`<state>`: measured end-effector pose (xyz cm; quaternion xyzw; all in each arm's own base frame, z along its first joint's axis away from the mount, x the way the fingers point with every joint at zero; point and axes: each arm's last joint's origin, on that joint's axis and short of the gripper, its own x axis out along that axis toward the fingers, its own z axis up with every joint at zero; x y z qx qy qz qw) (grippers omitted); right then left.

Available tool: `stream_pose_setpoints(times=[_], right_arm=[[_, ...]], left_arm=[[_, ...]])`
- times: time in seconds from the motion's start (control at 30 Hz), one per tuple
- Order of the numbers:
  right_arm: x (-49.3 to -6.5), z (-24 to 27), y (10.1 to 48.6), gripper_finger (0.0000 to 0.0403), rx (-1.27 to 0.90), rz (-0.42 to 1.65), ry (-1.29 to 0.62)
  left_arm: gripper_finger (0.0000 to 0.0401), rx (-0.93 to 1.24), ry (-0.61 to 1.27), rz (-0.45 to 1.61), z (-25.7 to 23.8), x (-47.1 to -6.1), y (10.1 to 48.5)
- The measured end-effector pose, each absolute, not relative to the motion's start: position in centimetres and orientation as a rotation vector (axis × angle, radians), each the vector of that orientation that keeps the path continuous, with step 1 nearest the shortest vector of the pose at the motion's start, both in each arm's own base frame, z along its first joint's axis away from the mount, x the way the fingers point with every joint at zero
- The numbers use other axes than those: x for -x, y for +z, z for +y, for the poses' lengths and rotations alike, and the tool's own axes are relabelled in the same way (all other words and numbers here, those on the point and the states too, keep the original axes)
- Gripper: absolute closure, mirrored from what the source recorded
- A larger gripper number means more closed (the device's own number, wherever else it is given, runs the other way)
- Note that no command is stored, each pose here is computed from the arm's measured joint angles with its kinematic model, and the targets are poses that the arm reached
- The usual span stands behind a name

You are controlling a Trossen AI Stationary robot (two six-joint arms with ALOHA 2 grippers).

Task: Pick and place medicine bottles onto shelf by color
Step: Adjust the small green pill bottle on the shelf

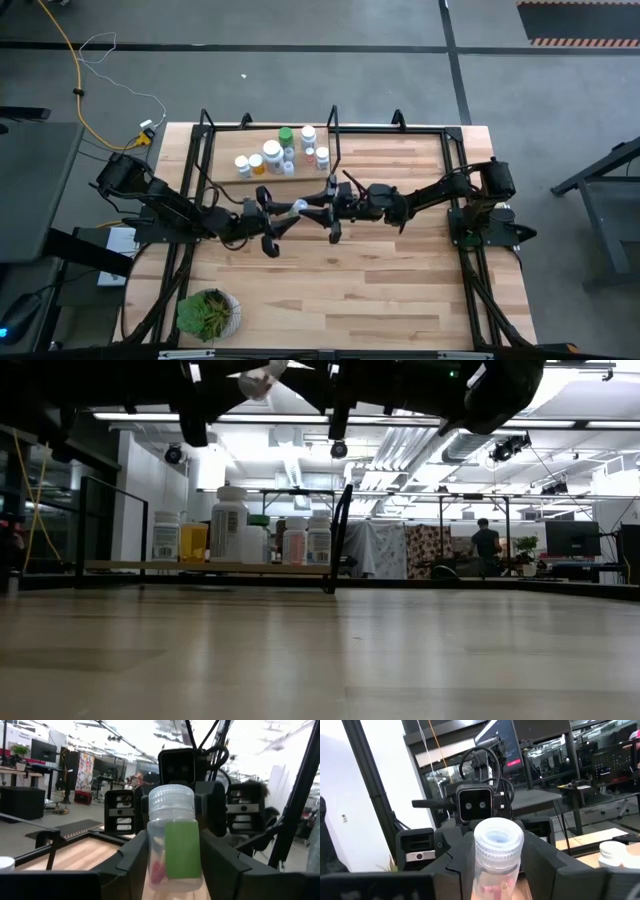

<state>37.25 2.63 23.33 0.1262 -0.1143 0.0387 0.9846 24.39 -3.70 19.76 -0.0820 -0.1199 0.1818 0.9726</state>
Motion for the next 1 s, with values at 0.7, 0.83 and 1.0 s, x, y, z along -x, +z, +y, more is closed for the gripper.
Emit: stream_pose_setpoints(times=[0.7, 0.83, 1.0], right_arm=[[-36.8, 1.7, 21.0, 0.0288, -0.095, 0.130, -0.216], [-37.4, 1.3, 19.3, 0.0288, -0.074, 0.142, -0.353], [-39.2, 0.9, 17.0, 0.0288, -0.041, 0.128, -0.590]], left_arm=[[0.0198, 0.174, 0.357, -0.040, -3.1, -19.2, 23.5], [0.0198, 0.196, 0.328, -0.068, -3.3, -18.4, 24.2], [0.0198, 0.185, 0.313, -0.070, -3.6, -18.3, 24.4]])
